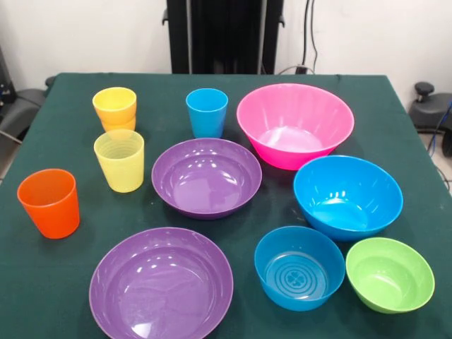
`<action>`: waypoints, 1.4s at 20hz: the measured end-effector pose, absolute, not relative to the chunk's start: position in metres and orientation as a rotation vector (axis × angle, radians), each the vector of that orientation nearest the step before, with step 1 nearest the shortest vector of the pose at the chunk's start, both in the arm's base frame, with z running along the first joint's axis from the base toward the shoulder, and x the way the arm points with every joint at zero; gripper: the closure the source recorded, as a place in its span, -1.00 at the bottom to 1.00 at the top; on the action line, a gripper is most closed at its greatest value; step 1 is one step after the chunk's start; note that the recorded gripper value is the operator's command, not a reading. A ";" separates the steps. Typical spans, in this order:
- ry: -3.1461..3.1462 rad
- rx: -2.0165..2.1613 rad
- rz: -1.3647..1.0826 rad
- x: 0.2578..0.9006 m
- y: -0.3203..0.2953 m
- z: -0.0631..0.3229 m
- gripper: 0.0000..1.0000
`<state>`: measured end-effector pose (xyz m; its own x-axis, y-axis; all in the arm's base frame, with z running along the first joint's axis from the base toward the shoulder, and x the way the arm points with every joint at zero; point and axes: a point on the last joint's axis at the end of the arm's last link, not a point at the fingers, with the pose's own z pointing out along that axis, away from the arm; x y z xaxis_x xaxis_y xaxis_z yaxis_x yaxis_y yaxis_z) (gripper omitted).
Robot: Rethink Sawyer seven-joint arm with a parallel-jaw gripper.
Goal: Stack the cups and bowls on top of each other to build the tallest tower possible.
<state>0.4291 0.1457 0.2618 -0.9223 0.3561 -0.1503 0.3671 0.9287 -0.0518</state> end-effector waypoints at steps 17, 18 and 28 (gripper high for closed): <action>3.074 0.531 -0.175 0.369 0.157 0.189 -1.00; 3.076 0.528 -0.178 0.367 0.157 0.184 -1.00; 3.113 0.512 -0.222 0.346 0.156 0.151 -1.00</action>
